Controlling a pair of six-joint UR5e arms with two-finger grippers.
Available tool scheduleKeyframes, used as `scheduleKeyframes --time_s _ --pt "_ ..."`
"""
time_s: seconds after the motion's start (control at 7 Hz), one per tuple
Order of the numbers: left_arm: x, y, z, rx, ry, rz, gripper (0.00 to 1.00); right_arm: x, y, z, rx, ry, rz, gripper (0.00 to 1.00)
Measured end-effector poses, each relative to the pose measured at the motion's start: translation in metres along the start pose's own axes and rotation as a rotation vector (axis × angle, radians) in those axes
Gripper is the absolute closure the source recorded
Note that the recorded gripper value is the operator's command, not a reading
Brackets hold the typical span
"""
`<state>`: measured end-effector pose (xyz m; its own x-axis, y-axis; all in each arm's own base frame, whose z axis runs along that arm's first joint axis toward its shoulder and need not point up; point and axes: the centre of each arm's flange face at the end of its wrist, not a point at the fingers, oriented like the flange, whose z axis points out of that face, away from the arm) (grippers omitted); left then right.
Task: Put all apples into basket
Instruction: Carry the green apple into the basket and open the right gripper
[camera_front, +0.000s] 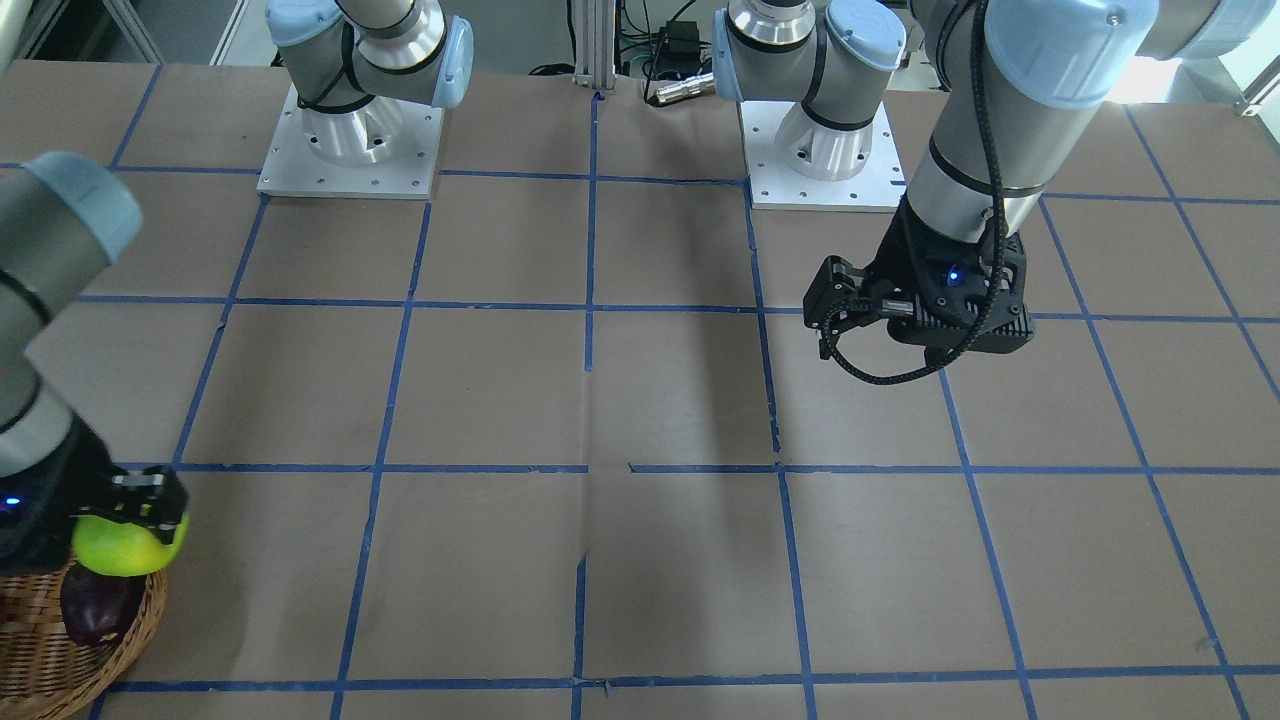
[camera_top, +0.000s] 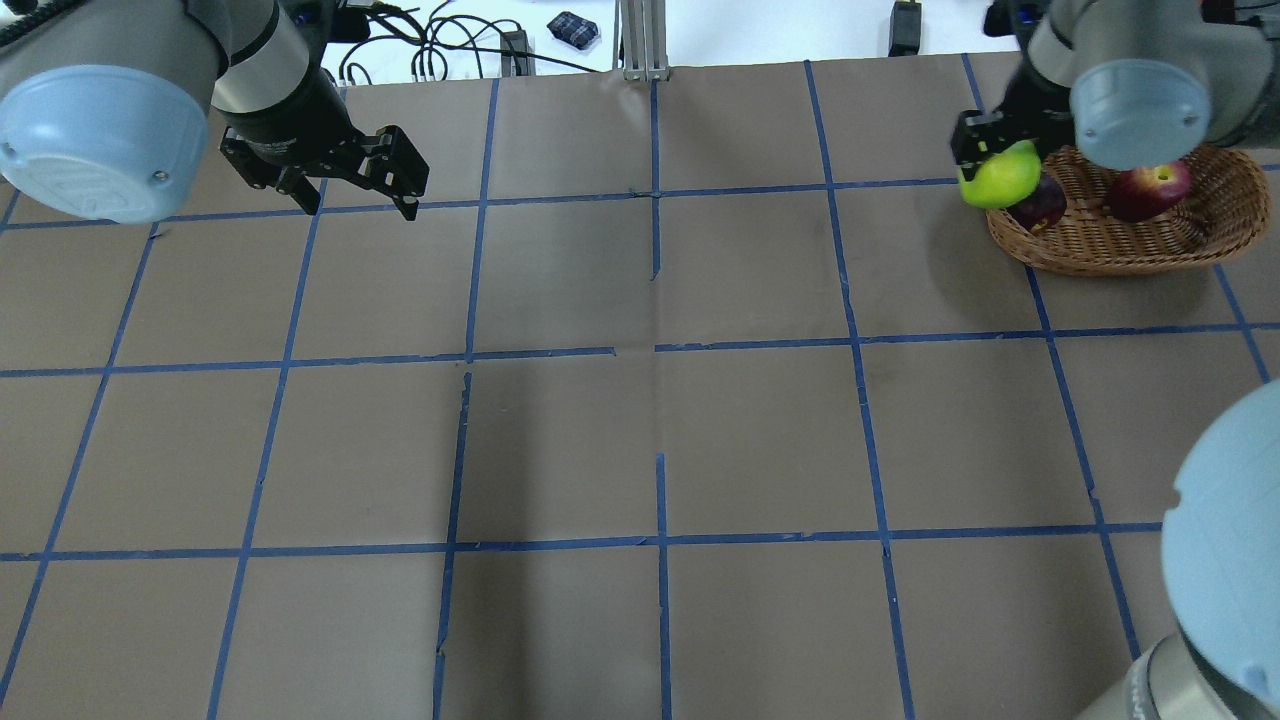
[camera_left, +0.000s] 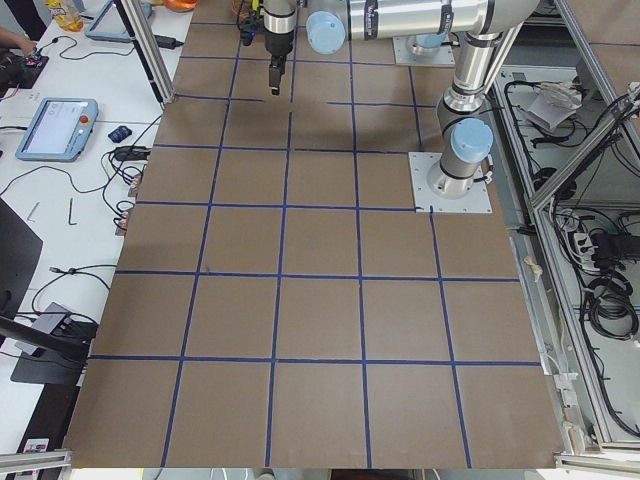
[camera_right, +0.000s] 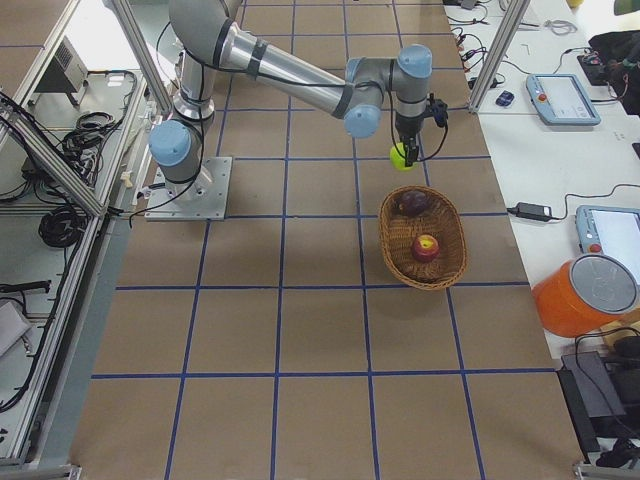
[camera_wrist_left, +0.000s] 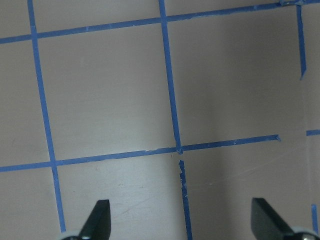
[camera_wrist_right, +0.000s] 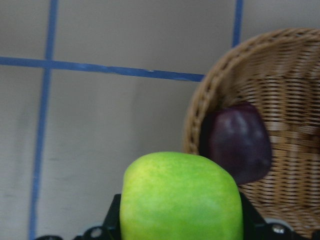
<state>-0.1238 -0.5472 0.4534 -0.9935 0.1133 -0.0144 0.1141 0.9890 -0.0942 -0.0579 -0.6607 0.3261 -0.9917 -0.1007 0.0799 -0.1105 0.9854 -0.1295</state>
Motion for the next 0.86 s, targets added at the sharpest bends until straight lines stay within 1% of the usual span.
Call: scheduleKeyframes --time_s 0.14,0.43,0.57,0.71,0.86 --pt "0.001 0.002 -0.003 0.004 0.001 0.004 0.00 0.052 0.005 0.009 -0.005 0.009 -0.003 0.57" --pt "0.001 0.004 0.003 -0.007 -0.006 0.011 0.00 0.093 0.000 0.025 0.014 0.032 -0.047 0.00" --pt "0.000 0.003 0.001 -0.009 -0.008 0.008 0.00 0.101 -0.004 0.026 0.029 0.043 -0.059 0.00" --pt "0.000 0.002 0.000 -0.017 -0.006 0.002 0.00 0.105 -0.007 0.024 0.030 0.045 -0.063 0.00" --pt "-0.001 0.001 0.000 -0.028 -0.005 -0.002 0.00 0.108 -0.008 0.018 0.008 0.033 -0.063 0.00"
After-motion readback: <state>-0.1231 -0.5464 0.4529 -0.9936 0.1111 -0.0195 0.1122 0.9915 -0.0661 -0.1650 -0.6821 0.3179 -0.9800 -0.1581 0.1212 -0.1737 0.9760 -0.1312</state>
